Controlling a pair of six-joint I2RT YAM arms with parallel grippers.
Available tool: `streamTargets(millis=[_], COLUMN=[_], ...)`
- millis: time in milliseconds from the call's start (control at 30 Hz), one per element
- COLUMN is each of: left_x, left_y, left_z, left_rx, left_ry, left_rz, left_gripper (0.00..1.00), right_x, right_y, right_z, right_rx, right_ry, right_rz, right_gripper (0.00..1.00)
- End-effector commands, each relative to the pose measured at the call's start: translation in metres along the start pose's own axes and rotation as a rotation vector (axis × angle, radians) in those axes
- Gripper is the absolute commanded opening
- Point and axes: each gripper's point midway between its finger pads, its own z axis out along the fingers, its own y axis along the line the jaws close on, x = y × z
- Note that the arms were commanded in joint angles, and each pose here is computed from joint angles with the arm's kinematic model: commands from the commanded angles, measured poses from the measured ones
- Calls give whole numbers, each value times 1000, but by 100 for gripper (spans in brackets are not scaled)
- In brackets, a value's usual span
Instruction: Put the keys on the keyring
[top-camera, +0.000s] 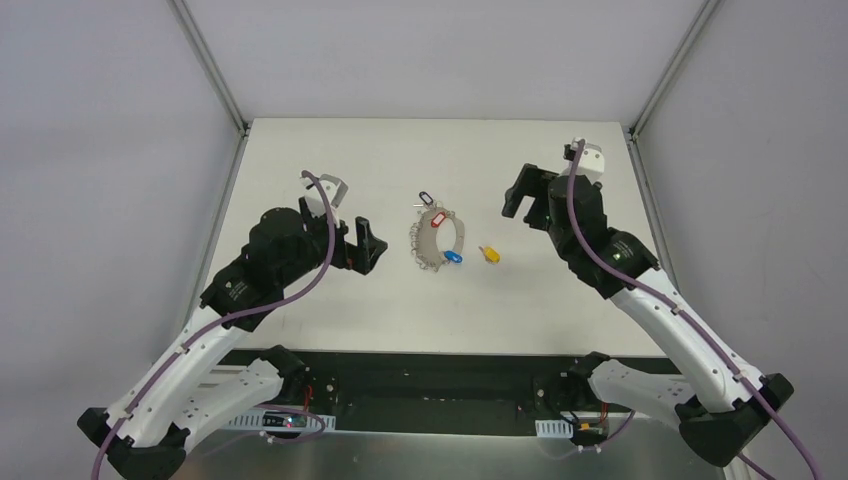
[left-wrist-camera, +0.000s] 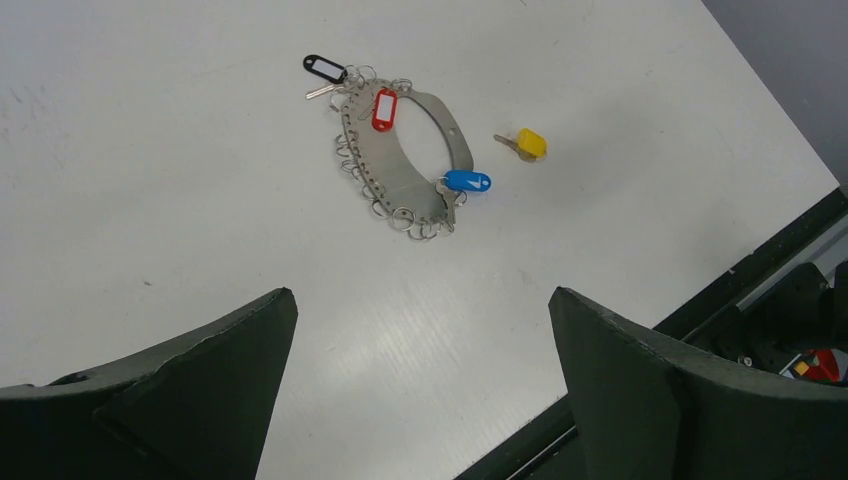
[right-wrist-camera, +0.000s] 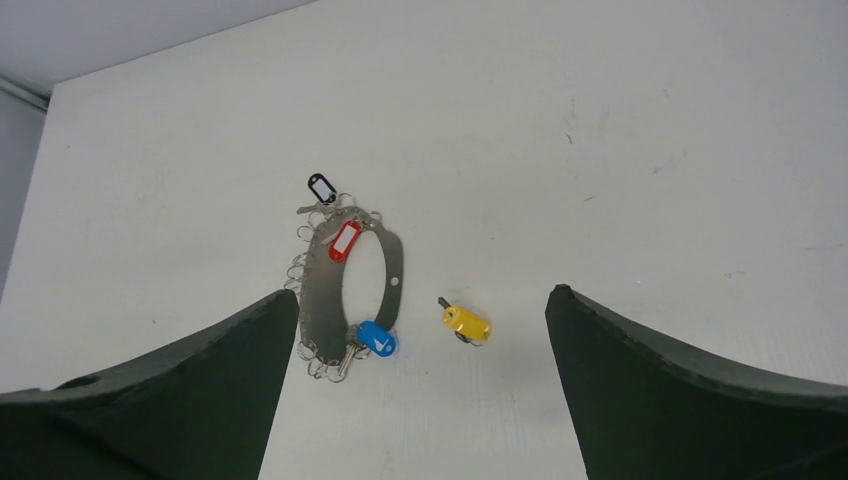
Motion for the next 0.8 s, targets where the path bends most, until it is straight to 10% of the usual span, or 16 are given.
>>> streamTargets(millis=[0, 333, 767], left_x=[-17, 5, 4], left_y=[-7, 18, 15], left_z=[-3, 1, -7], left_rx=[15, -98, -69], left_ry=[-16, 14, -8], left_rz=[-37, -1, 16], left_gripper=[99, 99, 99], right_x=[-4, 53, 150], right_y=[21, 90, 116], right_z=[-3, 15, 46], right_rx=[-60, -359, -253], right_ry=[20, 264, 372], right_rz=[28, -7, -208], right_gripper=[99, 99, 87])
